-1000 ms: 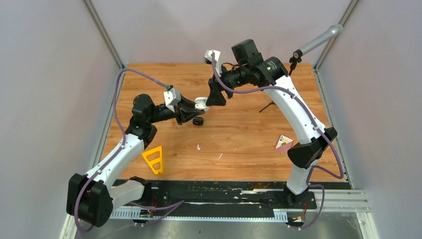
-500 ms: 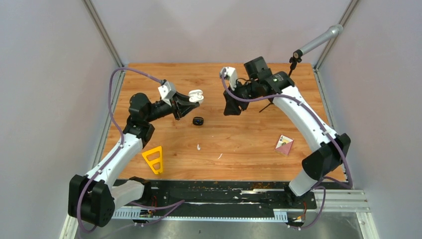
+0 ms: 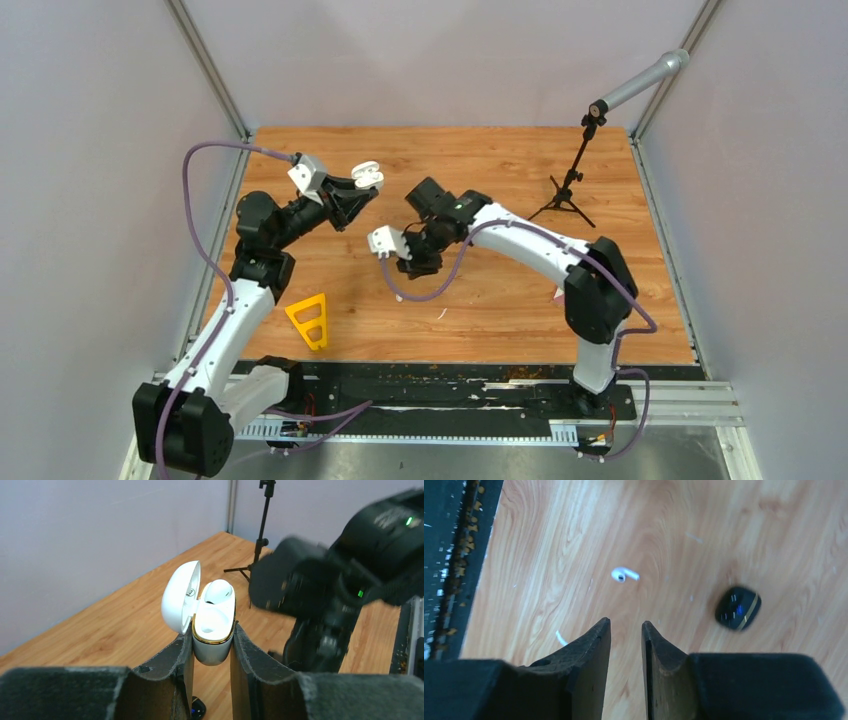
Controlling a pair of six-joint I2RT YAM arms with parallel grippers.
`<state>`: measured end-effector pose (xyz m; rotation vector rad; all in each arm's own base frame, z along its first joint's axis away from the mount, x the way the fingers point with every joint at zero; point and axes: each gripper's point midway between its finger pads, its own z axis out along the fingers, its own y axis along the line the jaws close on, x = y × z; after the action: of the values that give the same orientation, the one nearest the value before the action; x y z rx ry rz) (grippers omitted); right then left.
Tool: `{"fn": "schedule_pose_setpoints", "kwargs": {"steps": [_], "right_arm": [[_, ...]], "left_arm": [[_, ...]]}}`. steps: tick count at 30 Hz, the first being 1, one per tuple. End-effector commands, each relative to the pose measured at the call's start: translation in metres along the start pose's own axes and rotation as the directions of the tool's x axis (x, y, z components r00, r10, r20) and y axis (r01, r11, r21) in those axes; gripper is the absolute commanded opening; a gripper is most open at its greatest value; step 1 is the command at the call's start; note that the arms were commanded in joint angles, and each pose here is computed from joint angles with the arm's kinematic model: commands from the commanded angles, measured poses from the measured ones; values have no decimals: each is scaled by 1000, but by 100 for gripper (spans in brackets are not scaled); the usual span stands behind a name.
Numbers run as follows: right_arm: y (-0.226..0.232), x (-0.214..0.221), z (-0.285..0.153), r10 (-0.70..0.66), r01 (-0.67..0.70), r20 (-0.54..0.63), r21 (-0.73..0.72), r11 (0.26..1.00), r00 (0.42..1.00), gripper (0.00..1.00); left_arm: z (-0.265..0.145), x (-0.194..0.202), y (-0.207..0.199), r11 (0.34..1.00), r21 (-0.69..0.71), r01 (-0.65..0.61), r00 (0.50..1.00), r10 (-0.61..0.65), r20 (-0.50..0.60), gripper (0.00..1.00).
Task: Insert the wireless bluetooth earbuds into the charging case
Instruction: Pick up the left earbud from the center of the board.
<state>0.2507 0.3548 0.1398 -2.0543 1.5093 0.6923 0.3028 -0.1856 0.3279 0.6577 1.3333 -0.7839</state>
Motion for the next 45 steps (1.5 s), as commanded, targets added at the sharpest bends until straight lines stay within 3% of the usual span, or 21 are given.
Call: {"fn": "schedule_pose_setpoints", "kwargs": {"steps": [1,7,22,45], "right_arm": [[-14,-14,44,-276,277,15,-24,961,961,30],[-3,-4,79,-393,391,12,-139,910,919,39],[16,20,110,-469,437,-48,-293,851,882,33],[10,22,121,-475,444,-43,-287,849,879,33]], "left_arm": [[-5,-36,-1,998,-29,-47,997,48,62,0],[-10,-39,-3,998,-40,-50,996,53,72,0],[-13,-36,-4,998,-40,-44,996,47,69,0],[-9,-31,-1,999,-36,-25,998,27,63,0]]}}
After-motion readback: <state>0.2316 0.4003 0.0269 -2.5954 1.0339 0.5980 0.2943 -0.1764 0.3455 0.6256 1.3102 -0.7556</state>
